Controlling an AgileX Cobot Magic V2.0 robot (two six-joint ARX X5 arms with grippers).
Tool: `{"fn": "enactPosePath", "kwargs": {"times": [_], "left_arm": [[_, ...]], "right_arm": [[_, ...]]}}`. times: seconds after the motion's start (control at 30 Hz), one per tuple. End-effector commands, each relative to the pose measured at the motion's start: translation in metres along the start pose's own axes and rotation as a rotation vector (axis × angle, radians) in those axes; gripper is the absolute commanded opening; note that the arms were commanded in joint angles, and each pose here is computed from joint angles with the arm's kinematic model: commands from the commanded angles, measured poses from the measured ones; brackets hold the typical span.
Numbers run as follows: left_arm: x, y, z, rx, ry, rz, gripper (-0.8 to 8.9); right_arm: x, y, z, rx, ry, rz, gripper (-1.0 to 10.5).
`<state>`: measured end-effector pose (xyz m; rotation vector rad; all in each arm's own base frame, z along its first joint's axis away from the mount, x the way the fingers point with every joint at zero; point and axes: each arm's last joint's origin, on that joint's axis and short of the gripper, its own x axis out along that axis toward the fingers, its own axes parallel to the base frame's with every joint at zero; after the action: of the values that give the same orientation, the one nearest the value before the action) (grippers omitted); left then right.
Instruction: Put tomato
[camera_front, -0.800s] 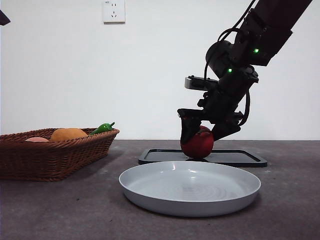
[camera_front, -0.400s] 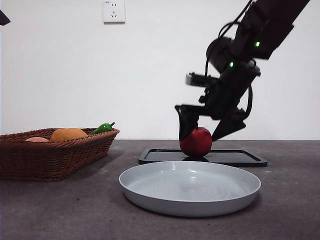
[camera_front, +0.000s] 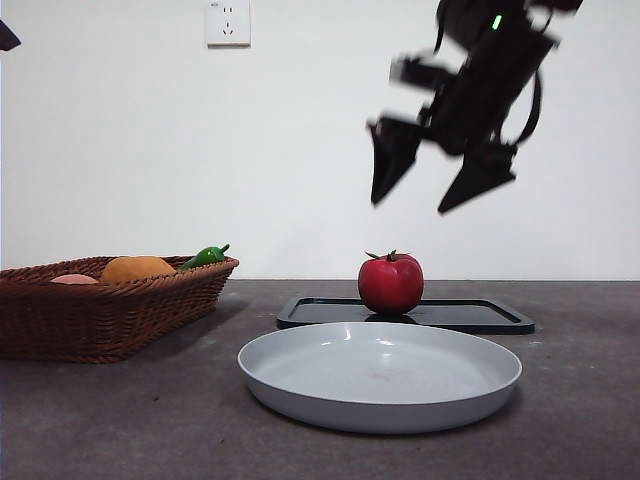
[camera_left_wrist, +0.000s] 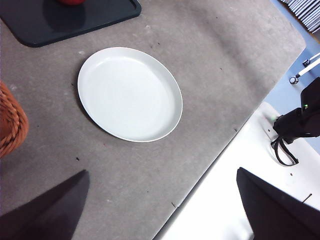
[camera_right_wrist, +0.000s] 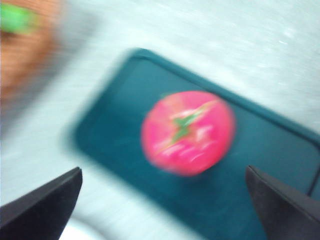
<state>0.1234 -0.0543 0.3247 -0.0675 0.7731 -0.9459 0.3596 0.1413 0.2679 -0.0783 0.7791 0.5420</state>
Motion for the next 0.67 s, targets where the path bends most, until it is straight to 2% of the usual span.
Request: {"fn": "enactPosePath", "kwargs": {"times": [0.03,0.37,0.67], "left_arm": [[-0.002,-0.002,0.004,0.019,-0.014,-0.005,4.66],[-0.002,-0.002,0.004,0.019,-0.013,-0.005,4.66],[-0.002,-0.001,0.004,0.02,-0.015,-0.005,4.66]], "right_arm": [[-0.028,0.01,0.007,0.004,-0.013,0.067,5.2],[-0.135,0.032,-0.004,-0.011,0.006,0.09,5.2],[-0.211,0.054,-0.033,-0.051,-0.073,0.112,5.2]]}}
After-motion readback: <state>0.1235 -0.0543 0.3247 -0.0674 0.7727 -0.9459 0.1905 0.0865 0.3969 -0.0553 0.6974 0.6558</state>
